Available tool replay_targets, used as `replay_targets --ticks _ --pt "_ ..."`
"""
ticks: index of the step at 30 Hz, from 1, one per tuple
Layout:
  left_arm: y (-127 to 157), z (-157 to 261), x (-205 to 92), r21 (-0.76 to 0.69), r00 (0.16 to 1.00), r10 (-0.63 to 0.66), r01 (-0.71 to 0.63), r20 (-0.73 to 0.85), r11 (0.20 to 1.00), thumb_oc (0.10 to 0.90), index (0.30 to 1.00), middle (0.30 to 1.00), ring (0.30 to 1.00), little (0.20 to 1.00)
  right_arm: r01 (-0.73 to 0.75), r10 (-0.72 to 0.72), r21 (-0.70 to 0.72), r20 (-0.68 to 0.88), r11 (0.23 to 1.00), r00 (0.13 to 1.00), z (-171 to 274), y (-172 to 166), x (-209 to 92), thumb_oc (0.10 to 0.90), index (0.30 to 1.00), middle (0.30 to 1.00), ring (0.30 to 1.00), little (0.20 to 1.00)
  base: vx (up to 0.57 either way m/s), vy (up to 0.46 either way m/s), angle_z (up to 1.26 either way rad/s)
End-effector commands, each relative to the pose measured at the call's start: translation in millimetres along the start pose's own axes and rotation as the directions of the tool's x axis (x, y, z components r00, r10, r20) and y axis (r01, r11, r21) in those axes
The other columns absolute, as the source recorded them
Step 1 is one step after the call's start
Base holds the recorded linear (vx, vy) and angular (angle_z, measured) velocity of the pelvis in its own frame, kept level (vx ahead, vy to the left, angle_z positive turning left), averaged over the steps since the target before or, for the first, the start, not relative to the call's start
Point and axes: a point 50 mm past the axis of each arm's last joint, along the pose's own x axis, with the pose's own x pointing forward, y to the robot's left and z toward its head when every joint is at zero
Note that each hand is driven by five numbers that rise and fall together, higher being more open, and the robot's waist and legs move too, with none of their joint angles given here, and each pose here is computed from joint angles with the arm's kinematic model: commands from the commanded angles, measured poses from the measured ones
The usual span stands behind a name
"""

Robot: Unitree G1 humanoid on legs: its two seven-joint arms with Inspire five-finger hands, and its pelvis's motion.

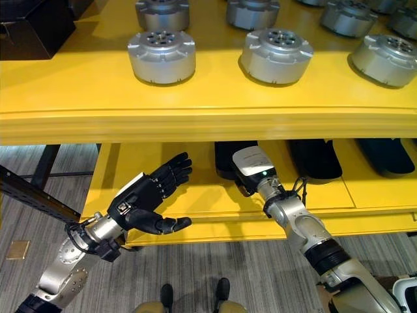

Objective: Move parts from the plastic box to the shelf.

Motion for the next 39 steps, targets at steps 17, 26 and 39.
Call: replay_targets --ticks 17,26,39 --pt "-6 44 19 0.104 0.965 -0.103 0.079 0.240 0.991 0.900 1.000 1.000 1.000 1.000 0.134 -0.109 -0.164 0.154 0.977 0.982 16 -17 21 0.400 0.300 0.300 0.300 0.300 -0.01 -0.025 0.05" --pt "-5 44 13 0.116 0.964 -0.136 0.112 0.229 0.987 0.900 1.000 1.000 1.000 1.000 0.094 -0.035 -0.323 0.183 0.942 0.982 11 1 17 0.400 0.300 0.300 0.300 0.300 0.01 -0.026 0.02" --pt "-3 43 8 0.117 0.968 -0.138 0.115 0.209 0.986 0.900 1.000 1.000 1.000 1.000 0.008 0.002 -0.355 0.027 0.935 1.000 -17 15 8 0.400 0.300 0.300 0.300 0.300 0.01 -0.022 0.04"
